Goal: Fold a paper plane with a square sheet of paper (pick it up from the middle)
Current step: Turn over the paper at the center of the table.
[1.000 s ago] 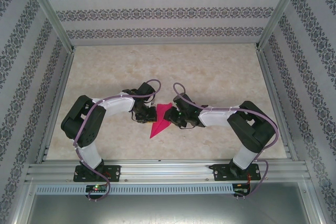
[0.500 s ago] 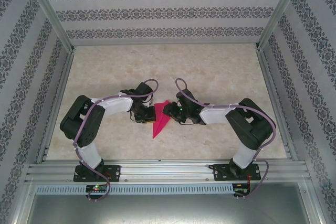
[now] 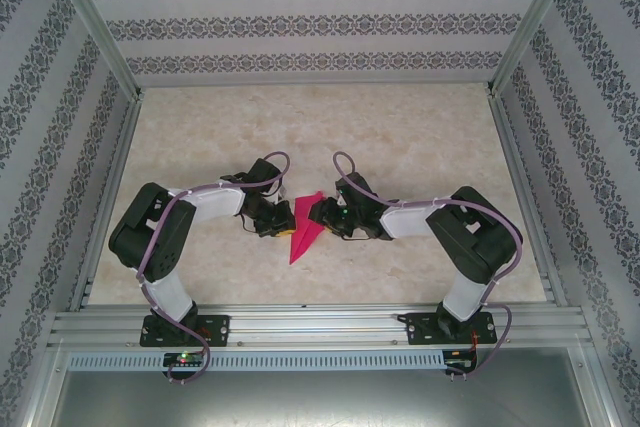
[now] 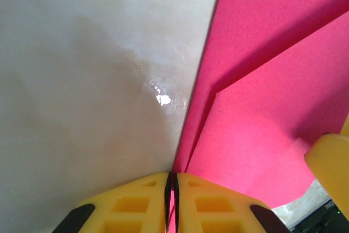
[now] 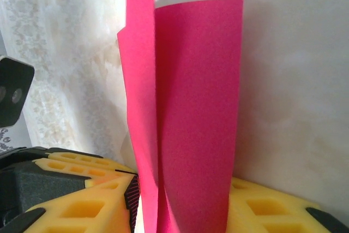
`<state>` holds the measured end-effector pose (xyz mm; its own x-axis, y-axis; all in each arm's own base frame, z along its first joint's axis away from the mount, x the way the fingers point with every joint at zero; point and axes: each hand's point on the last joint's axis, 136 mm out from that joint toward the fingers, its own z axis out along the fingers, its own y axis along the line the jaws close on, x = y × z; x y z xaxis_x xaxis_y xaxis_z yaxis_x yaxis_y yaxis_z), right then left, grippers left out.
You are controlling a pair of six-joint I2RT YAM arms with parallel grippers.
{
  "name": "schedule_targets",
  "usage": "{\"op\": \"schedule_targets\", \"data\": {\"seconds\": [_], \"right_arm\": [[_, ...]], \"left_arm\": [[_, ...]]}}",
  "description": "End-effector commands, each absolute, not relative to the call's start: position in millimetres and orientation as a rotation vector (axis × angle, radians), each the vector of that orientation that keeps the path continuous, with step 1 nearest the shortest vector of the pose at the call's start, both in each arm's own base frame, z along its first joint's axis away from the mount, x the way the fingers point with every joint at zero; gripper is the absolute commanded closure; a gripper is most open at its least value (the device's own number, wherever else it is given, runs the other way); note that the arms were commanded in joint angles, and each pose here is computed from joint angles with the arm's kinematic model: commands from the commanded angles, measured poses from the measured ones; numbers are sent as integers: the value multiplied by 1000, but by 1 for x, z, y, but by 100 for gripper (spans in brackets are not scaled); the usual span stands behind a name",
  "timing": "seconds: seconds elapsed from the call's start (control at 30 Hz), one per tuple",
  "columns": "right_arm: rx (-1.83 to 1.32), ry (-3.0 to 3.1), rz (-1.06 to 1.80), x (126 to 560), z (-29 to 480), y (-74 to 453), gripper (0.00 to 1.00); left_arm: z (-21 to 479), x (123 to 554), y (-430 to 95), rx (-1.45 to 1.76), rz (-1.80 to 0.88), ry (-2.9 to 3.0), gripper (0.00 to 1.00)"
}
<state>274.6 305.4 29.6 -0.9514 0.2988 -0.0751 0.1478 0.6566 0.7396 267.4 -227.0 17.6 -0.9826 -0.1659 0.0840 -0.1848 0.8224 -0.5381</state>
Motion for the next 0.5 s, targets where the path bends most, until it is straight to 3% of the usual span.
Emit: {"op": "schedule_targets", "data": {"seconds": [0.0,0.2,0.47], "right_arm": [[335,2674,1208,270,37,308,57],[316,2614,1302,272,47,327,55],[373,2603,1228,282,35,331,51]], "left_arm": [[17,269,-229,301,930,-2957,86],[22,270,-230,308,952,-2960,86],[21,267,-230,320,948,-2947,85]]}}
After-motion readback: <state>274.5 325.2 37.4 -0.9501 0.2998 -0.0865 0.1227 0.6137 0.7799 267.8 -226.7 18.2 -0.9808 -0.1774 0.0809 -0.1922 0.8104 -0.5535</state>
